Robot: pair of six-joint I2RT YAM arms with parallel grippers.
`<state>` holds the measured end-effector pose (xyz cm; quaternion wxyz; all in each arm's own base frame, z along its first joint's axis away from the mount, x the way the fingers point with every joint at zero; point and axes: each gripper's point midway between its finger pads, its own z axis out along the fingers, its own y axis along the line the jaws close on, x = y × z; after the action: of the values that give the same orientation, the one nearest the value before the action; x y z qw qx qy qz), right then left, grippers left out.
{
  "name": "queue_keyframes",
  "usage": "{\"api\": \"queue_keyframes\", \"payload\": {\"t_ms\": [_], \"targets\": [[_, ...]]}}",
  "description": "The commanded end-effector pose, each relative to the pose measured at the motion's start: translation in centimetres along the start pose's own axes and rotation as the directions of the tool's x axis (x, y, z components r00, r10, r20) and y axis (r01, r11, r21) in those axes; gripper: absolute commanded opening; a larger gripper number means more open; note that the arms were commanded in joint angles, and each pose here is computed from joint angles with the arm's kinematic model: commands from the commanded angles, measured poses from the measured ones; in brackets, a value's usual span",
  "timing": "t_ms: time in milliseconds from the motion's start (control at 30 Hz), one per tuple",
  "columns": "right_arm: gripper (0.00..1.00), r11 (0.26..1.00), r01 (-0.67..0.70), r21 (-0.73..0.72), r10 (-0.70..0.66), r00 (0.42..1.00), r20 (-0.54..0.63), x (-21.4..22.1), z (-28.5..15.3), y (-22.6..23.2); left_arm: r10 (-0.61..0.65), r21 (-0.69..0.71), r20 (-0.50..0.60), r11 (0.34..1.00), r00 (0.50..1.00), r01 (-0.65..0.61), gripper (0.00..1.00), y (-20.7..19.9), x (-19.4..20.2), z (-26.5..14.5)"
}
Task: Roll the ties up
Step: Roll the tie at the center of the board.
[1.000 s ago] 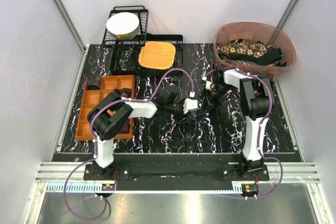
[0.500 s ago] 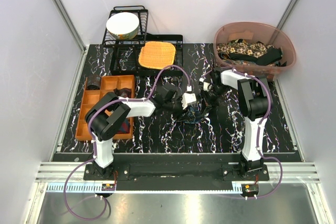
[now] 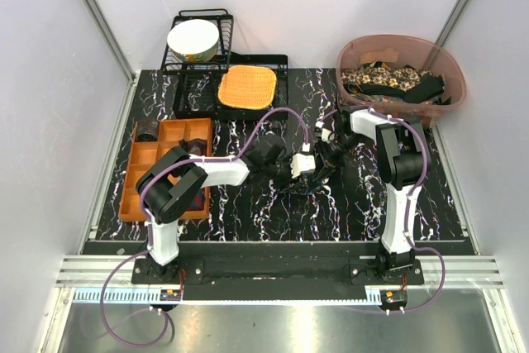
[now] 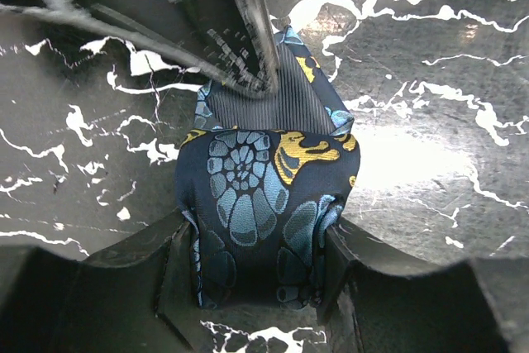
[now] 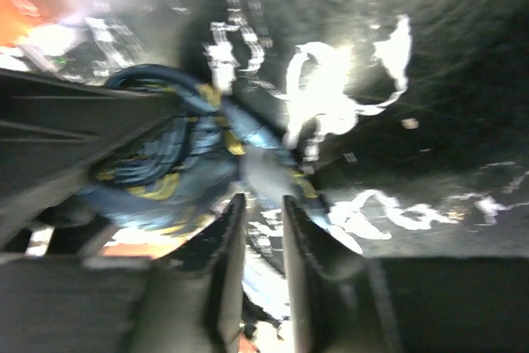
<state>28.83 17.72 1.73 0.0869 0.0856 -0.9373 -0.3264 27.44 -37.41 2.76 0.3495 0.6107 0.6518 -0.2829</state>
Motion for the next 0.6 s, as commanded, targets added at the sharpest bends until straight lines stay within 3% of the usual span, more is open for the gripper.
{"api": "queue_keyframes", "payload": {"t_ms": [0, 33, 233, 367, 400, 567], "targets": [[0.35, 0.971, -0.012, -0.241, 0.025, 0.998, 0.052, -0.3, -2.6, 4.9, -0.007, 0.0, -0.166, 1.0, 0.986, 0.007, 0.0, -0.5, 4.5, 0.4], [0.41, 0.966, -0.002, -0.26, 0.02, 0.998, 0.067, -0.6, -2.7, 5.2, -0.011, 0.001, -0.172, 1.0, 0.985, 0.011, 0.0, -0.5, 4.8, 0.5], [0.45, 0.945, 0.027, -0.325, 0.001, 0.996, 0.088, -0.1, -2.9, 6.3, -0.028, 0.013, -0.186, 0.999, 0.982, 0.031, 0.0, -0.8, 5.1, 0.6], [0.59, 0.935, 0.051, -0.351, -0.015, 0.994, 0.105, 0.5, -3.0, 6.8, -0.033, 0.028, -0.187, 0.999, 0.982, 0.039, 0.0, -1.1, 5.2, 0.8], [0.68, 0.94, 0.038, -0.34, -0.001, 0.994, 0.108, 0.5, -2.9, 6.7, -0.036, 0.036, -0.185, 0.998, 0.982, 0.043, 0.0, -1.2, 5.3, 0.8], [0.59, 0.975, 0.068, -0.213, -0.045, 0.993, 0.11, -0.4, -0.8, 4.8, -0.046, 0.057, -0.177, 0.997, 0.983, 0.057, 0.0, -1.5, 5.1, 1.1]]}}
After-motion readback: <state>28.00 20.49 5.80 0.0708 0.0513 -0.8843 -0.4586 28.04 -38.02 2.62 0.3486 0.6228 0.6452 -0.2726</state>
